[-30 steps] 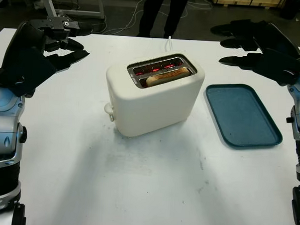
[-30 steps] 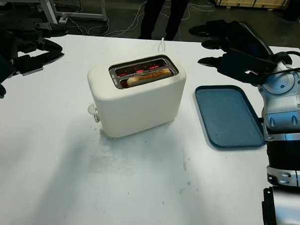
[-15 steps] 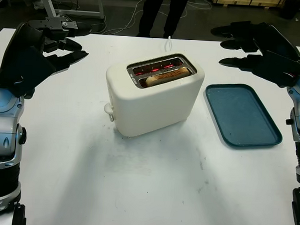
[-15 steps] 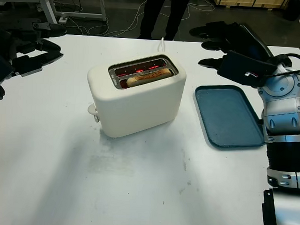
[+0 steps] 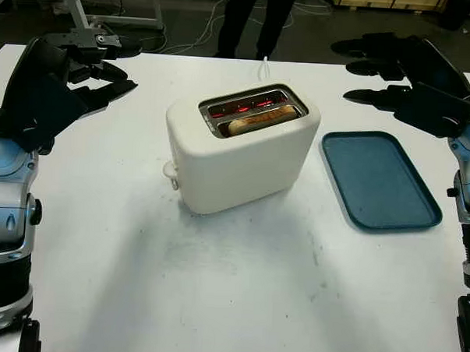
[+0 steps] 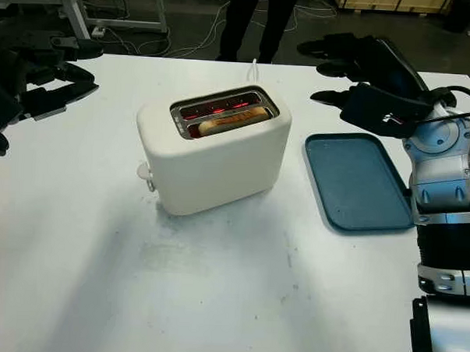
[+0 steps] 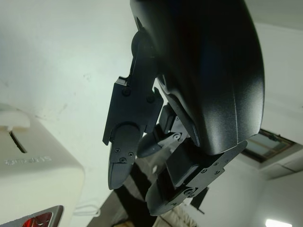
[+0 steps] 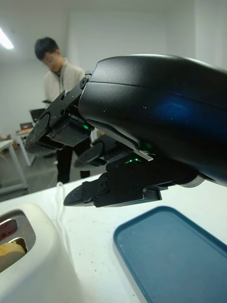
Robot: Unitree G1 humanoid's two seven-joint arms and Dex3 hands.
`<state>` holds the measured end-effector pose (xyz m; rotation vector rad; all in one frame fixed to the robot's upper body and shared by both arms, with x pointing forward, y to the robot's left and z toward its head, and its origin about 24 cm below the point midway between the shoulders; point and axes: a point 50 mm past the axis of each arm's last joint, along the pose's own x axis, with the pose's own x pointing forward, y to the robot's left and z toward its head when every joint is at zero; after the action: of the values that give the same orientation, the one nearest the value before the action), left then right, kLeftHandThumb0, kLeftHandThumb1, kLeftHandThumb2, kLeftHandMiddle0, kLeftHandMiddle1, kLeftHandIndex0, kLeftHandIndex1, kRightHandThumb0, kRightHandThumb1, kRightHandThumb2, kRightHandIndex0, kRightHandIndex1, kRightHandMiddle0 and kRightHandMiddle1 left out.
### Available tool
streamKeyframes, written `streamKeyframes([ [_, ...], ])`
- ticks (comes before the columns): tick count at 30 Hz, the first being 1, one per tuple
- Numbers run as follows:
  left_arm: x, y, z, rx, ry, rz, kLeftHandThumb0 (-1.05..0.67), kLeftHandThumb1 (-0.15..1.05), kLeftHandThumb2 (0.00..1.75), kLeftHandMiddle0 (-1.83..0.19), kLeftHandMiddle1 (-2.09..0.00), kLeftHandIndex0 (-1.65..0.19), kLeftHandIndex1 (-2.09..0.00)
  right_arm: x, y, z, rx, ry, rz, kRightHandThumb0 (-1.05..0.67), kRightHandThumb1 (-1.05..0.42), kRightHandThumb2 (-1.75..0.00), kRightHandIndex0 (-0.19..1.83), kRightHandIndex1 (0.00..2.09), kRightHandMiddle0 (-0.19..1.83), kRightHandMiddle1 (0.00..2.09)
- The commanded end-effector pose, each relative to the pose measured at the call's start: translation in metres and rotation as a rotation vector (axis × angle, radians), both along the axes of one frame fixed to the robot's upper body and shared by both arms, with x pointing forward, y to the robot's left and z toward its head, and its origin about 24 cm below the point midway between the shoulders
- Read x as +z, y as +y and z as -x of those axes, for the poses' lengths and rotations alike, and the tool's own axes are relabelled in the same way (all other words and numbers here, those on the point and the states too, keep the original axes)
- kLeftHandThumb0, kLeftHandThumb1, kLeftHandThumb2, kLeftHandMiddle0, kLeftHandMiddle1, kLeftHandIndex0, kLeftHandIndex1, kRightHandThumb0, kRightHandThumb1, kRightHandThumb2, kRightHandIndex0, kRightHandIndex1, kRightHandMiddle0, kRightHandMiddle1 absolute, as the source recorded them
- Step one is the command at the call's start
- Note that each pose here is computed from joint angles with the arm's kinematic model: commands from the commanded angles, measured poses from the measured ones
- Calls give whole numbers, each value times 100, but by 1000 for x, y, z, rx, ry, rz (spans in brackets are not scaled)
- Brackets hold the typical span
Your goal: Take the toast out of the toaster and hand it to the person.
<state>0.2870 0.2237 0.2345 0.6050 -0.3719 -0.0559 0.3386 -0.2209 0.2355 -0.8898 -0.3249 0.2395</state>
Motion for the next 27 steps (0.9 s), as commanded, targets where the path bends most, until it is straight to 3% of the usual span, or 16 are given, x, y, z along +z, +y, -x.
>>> streamKeyframes([
  [1, -3, 2, 1, 2, 2, -1, -26, 92, 9, -47, -92, -78, -11, -2, 0, 0, 1, -10, -2, -2, -92, -3, 73, 3, 64, 1],
  [27, -1, 0, -1, -5, 8, 0, -24, 92, 9, -47, -93, -77, -14, -2, 3, 2, -17, -6, 22, -7, -92, -4, 72, 2, 64, 1],
])
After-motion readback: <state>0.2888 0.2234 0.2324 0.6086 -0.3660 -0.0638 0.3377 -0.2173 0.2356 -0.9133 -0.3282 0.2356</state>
